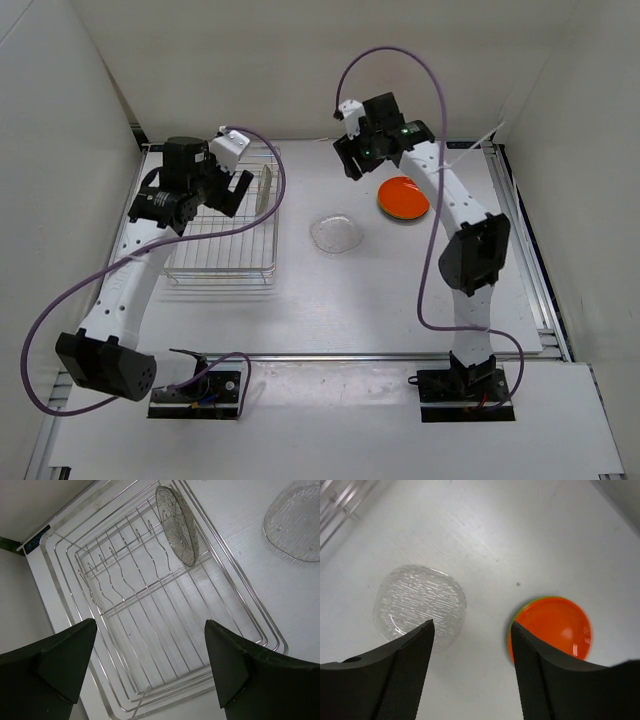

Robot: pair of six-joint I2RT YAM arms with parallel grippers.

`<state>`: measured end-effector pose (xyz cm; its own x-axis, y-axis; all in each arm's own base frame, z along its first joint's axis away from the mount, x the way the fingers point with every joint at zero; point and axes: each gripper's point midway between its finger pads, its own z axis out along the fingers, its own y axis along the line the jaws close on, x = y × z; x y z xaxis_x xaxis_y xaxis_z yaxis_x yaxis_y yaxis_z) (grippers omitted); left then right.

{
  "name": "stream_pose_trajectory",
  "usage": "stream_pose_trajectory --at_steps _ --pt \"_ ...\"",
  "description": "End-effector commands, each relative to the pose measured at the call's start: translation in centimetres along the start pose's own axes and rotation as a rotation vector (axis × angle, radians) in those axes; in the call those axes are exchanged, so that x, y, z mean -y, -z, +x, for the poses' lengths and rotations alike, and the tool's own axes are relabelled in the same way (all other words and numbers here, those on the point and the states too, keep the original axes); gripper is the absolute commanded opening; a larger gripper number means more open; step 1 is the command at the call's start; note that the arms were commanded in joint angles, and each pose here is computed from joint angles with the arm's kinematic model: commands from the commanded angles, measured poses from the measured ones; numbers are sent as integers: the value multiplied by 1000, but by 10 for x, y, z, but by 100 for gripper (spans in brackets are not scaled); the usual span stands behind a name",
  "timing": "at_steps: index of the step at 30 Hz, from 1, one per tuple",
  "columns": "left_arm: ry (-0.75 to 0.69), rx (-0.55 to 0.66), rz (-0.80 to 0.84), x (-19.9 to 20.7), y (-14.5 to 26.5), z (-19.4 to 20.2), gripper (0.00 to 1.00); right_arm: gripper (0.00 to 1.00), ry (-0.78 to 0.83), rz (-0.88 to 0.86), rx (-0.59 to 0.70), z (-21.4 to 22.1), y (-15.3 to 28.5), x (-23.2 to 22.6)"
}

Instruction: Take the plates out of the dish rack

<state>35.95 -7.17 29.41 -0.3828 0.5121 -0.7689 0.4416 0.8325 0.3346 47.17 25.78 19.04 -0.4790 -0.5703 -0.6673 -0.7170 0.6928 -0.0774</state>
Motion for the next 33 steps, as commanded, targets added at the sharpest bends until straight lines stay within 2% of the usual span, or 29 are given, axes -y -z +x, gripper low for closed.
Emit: stream_pose_trajectory --at_steps 1,4,6,7,8,9,10,13,16,20,25,33 --pt "76 40 14 4 -19 -8 100 68 -39 103 111 -33 66 8" --pt "167 38 45 7 -42 -14 100 74 -62 160 116 -33 98 12" --pt "246 74 64 4 -51 -31 100 75 -89 174 78 -17 116 15" --pt "277 46 87 5 -68 -26 99 77 -101 190 86 -12 132 20" --pt "319 76 125 8 -71 -43 99 77 -121 180 49 6 130 22" --pt "348 65 144 6 -77 -43 97 77 -130 163 45 13 134 20" --pt "381 6 183 12 -97 -31 97 78 -145 173 56 18 148 20" --pt "489 19 268 7 -115 -44 96 78 -172 162 20 47 156 16" --pt "587 -46 308 10 -149 -28 92 78 -171 177 10 63 162 15" --pt "618 -32 315 8 -166 -26 88 78 -179 174 10 67 165 15" --pt "665 -73 374 21 -187 -16 74 78 -183 174 21 67 169 16" --pt "677 -109 390 29 -190 -2 73 78 -194 144 19 64 161 14"
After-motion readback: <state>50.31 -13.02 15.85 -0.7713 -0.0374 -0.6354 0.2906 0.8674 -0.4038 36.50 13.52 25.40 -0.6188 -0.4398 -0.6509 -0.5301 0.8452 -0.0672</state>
